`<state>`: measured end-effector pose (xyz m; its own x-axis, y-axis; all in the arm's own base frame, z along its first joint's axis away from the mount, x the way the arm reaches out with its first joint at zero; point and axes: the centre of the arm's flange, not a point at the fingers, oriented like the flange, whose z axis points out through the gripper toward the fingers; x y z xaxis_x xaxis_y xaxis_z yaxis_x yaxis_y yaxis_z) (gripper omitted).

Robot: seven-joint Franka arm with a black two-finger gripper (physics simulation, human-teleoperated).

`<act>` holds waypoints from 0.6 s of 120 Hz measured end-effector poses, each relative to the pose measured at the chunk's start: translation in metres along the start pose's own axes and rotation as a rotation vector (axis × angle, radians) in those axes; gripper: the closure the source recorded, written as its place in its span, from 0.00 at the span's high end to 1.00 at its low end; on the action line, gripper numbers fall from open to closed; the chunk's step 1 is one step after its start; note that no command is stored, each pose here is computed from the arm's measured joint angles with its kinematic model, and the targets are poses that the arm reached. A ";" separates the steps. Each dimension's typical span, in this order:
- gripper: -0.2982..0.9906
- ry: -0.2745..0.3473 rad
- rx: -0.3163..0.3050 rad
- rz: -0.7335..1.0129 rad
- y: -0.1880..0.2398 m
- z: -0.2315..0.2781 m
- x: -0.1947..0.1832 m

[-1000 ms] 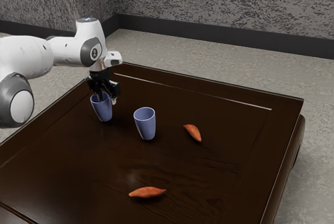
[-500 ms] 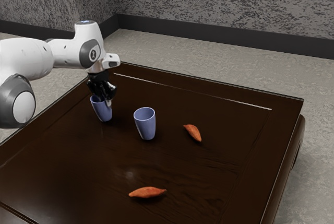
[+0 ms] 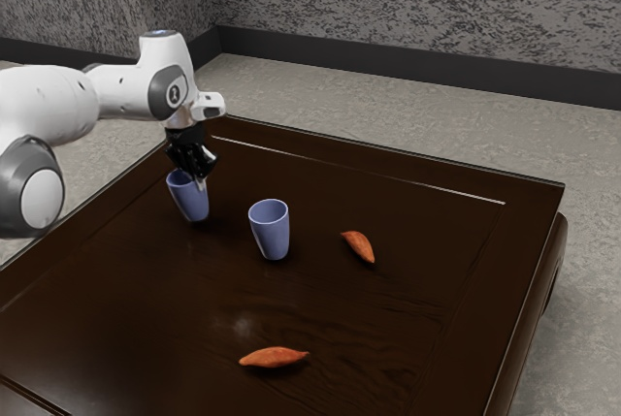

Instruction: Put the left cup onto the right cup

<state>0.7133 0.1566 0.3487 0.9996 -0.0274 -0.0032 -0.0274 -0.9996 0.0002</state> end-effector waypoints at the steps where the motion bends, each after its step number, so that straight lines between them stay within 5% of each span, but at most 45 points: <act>1: 0.17 0.001 0.001 0.001 0.001 -0.002 0.000; 72: 0.16 0.025 0.020 0.150 0.137 -0.102 -0.018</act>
<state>0.6921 0.0205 0.4510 0.9841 -0.1767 0.0199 -0.1763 -0.9841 -0.0209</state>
